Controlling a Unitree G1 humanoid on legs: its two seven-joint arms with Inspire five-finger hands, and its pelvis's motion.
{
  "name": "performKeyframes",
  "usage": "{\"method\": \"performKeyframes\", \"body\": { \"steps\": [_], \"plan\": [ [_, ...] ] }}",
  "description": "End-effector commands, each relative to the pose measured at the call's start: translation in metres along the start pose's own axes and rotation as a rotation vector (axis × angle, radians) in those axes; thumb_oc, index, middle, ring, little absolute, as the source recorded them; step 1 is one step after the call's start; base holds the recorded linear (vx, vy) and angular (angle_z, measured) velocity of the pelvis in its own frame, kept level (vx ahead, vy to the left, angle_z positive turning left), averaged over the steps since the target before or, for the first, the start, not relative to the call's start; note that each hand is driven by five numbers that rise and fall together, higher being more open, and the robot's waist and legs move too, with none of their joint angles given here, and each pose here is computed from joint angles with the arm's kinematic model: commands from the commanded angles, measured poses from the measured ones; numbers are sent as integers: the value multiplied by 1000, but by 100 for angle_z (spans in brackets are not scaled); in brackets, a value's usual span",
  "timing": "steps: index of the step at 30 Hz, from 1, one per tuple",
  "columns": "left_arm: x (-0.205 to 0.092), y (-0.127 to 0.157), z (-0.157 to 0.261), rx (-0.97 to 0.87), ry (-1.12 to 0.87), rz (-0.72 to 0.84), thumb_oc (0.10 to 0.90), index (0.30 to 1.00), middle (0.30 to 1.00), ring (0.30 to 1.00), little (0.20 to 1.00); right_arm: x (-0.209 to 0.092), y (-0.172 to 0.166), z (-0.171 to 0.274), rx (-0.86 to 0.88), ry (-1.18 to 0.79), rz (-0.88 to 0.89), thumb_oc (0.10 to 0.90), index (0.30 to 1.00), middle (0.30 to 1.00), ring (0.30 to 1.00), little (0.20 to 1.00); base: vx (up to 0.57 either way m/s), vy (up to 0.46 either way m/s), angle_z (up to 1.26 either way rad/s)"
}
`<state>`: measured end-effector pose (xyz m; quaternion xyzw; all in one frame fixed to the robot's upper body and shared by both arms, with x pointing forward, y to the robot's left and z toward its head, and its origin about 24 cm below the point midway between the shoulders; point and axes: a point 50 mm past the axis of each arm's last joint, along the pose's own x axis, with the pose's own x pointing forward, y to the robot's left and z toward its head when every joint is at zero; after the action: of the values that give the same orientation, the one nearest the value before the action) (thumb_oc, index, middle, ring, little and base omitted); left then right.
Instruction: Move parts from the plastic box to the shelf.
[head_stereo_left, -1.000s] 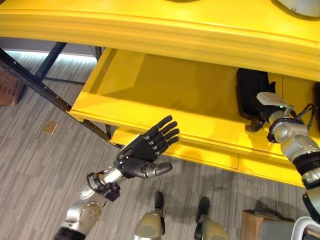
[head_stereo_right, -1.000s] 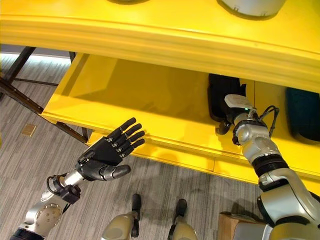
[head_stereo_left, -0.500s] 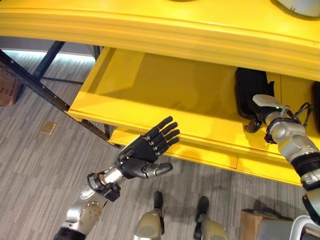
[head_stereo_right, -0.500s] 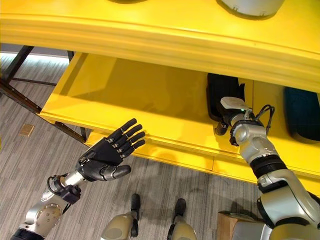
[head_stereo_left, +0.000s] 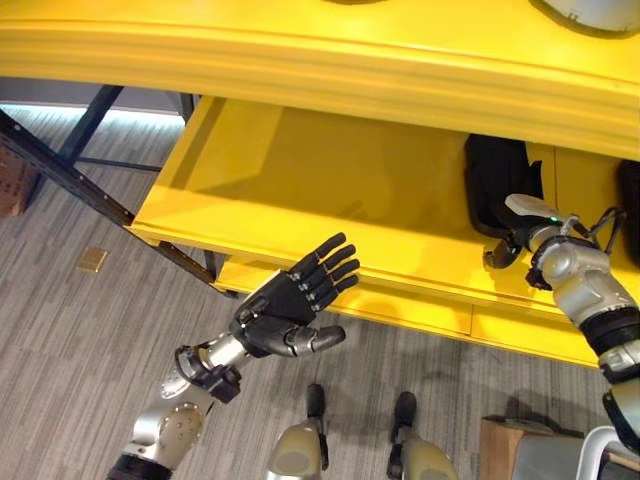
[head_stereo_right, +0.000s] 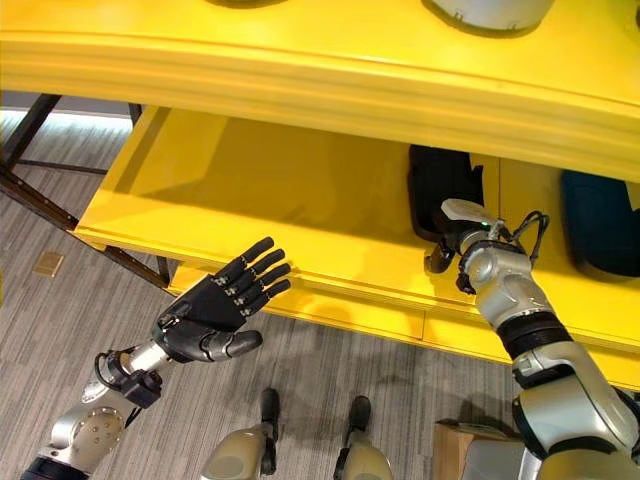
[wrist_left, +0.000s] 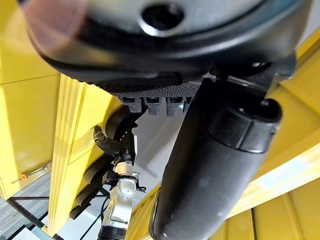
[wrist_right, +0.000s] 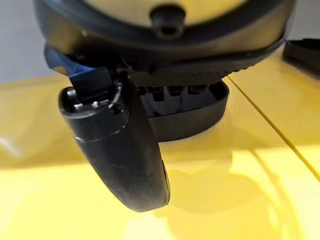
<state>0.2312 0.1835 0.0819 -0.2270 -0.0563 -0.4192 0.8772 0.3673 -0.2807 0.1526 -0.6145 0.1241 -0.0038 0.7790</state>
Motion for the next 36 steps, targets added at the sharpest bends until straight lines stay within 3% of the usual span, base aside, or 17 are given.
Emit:
{"method": "performKeyframes", "body": {
  "steps": [1,10,36],
  "plan": [
    [16,-11,26,84,-125,-114,900,1000,1000,1000,1000,-4,-29,9,13,-40,-84,900,1000,1000,1000,1000,0,0,0],
    [17,-12,24,81,-123,-103,900,1000,1000,1000,1000,-6,-17,17,87,-38,-25,900,1000,1000,1000,1000,0,1,0],
    [18,-13,21,76,-127,-93,900,1000,1000,1000,1000,-8,-14,21,76,-17,-37,900,1000,1000,1000,1000,0,0,0]
  ]
}}
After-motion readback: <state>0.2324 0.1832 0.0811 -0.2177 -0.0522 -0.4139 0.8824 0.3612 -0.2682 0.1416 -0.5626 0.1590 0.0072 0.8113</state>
